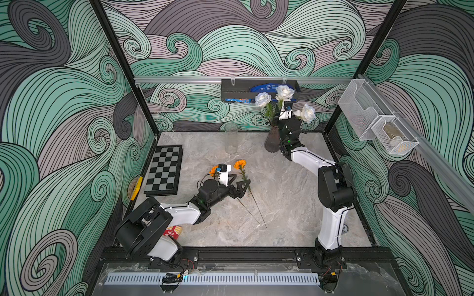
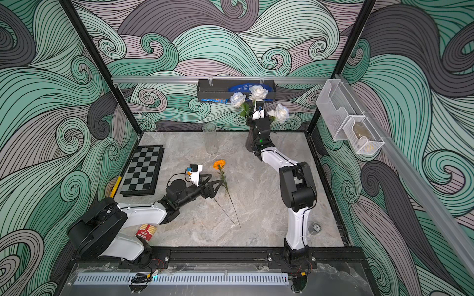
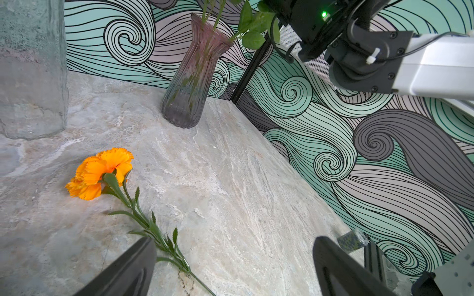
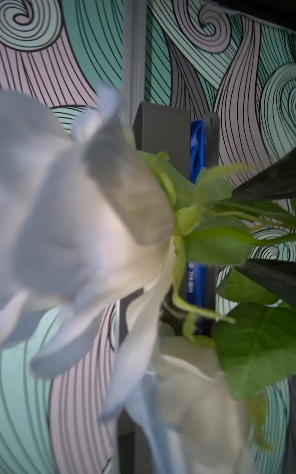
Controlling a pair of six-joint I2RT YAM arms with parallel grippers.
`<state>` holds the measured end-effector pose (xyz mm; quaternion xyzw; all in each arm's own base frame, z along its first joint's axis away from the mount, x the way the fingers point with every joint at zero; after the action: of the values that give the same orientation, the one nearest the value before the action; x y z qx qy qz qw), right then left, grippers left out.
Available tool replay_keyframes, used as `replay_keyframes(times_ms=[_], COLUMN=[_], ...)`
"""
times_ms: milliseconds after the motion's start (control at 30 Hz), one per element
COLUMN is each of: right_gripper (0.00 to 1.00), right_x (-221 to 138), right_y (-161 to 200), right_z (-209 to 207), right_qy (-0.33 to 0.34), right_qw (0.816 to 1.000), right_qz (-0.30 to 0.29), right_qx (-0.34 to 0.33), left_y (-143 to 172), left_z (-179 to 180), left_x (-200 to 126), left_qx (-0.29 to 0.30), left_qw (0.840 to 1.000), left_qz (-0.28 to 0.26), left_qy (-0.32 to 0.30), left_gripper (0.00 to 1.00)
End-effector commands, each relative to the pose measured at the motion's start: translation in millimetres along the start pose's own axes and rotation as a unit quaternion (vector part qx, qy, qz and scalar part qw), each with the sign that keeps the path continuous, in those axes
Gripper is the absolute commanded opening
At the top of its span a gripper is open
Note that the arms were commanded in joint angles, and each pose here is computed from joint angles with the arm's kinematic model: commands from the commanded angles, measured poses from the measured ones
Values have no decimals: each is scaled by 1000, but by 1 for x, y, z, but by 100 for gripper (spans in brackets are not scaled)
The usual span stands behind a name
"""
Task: Arrange the flowers in different vases according to their colors
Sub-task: Insert the flower into the vase, then pick up the flower at the center of the board.
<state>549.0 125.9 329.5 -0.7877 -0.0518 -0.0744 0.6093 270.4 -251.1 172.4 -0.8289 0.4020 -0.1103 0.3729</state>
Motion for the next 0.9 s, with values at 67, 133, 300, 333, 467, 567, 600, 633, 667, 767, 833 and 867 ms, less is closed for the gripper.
replay_keyframes(times_ms=[67, 133, 300, 333, 467, 567, 600, 633, 667, 767, 833, 867], right_gripper=[45, 46, 73, 75, 94, 100, 100, 100, 100, 100, 100, 100], right_x=[-27, -34, -59, -65, -92, -112, -117, -121, -124, -134, -142, -146], right_y=[-44, -46, -40, -37, -27, -25, -24, -22, -20, -8, 11, 22], right_z=[-4, -2, 5, 8, 23, 31, 32, 34, 36, 46, 61, 70], right_qy=[-17, -26, -50, -53, -59, -63, -64, -66, -70, -81, -102, -116], right_qw=[999, 999, 997, 997, 996, 996, 996, 995, 994, 988, 980, 976], right_qz=[-28, -24, 16, 24, 43, 37, 36, 36, 42, 75, 115, 138], right_qx=[31, 32, 49, 51, 44, 48, 52, 59, 69, 107, 122, 121], left_y=[1, 0, -8, -12, -26, -37, -39, -41, -45, -52, -54, -53], left_z=[-2, -4, -2, 6, 41, 61, 63, 66, 68, 75, 79, 81], left_x=[-3, -3, -8, -11, -27, -44, -48, -52, -57, -75, -85, -89], left_qx=[2, 1, -6, -15, -36, -62, -69, -72, -77, -100, -115, -116], left_qw=[1000, 1000, 999, 998, 976, 949, 945, 941, 936, 925, 921, 922], left_qz=[-1, 0, -27, -42, -106, -169, -177, -186, -197, -229, -247, -248], left_qy=[-3, 2, -19, -49, -186, -258, -267, -274, -280, -286, -279, -274], left_gripper=[99, 99, 99, 99, 99, 98, 99, 99, 98, 99, 99, 99])
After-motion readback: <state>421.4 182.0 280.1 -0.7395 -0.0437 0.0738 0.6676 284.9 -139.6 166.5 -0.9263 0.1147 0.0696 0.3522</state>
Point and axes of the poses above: each gripper's point midway between its finger pads, its own x axis out along the fingers, its own z axis along the line the jaws close on, y = z × x, the point moved 4 cm from there along -x, back along the fingers, and after that the axes turned 15 degrees about -x, right-handed, at the moved point
